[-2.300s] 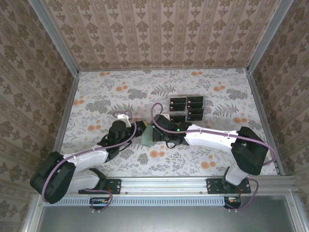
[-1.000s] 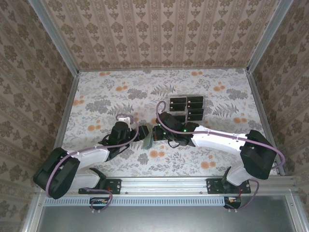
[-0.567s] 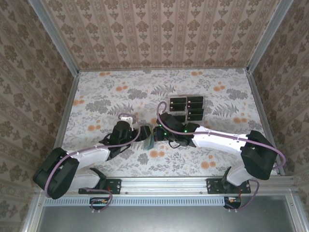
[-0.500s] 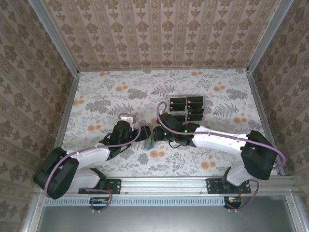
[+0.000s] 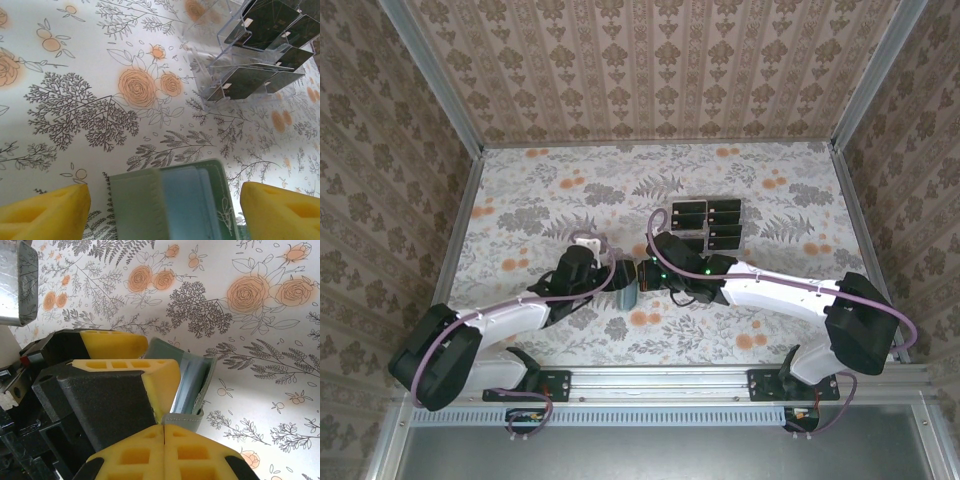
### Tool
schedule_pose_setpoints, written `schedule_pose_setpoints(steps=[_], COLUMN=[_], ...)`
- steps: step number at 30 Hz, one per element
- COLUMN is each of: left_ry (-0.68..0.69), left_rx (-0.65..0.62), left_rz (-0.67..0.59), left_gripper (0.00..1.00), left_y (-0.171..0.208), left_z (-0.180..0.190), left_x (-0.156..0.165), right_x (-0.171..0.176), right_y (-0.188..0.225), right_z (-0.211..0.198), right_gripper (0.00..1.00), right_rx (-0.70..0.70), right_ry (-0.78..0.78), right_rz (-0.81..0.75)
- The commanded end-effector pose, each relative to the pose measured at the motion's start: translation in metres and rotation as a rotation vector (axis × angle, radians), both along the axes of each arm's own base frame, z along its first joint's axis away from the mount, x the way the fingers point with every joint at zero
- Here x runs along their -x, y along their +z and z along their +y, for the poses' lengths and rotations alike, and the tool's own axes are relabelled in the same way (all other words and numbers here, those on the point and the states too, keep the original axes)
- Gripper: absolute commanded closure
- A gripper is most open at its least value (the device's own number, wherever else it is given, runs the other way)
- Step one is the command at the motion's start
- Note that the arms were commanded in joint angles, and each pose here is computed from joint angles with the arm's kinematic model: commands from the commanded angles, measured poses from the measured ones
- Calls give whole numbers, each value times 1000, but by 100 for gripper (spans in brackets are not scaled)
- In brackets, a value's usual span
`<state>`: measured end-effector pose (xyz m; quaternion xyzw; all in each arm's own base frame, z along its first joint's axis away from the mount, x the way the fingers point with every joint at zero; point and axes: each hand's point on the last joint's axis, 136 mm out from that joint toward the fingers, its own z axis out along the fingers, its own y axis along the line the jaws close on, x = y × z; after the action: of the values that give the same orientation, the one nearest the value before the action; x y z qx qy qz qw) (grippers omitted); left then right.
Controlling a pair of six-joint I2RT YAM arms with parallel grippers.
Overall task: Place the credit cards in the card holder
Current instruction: Open the card holder at the center of the table.
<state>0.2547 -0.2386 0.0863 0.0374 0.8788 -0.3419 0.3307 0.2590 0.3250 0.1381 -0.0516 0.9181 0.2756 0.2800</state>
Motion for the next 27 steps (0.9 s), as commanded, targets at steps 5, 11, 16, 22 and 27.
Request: schedule_pose_setpoints(steps=[5, 11, 16, 22, 27], left_ry=[64, 144, 175, 203, 235], left_rx=[-99, -184, -272, -327, -396], left_rz=[38, 82, 137, 168, 180], left_gripper=[23, 28, 36, 38, 36], left_y=[-16, -34, -56, -73, -78], left_z=[15, 42, 57, 70, 82], left_x=[-1, 8, 15, 21, 22], right_x=[-1, -3, -8, -7, -3], right_y=[0, -22, -53, -84, -105], right_z=[-11, -31, -51, -76, -93], right_gripper=[100, 100, 100, 100, 100], right_rx=[-4, 7, 42, 86, 121], right_ry=[-25, -79, -134, -205, -254], right_rz=[-10, 18, 50, 85, 113])
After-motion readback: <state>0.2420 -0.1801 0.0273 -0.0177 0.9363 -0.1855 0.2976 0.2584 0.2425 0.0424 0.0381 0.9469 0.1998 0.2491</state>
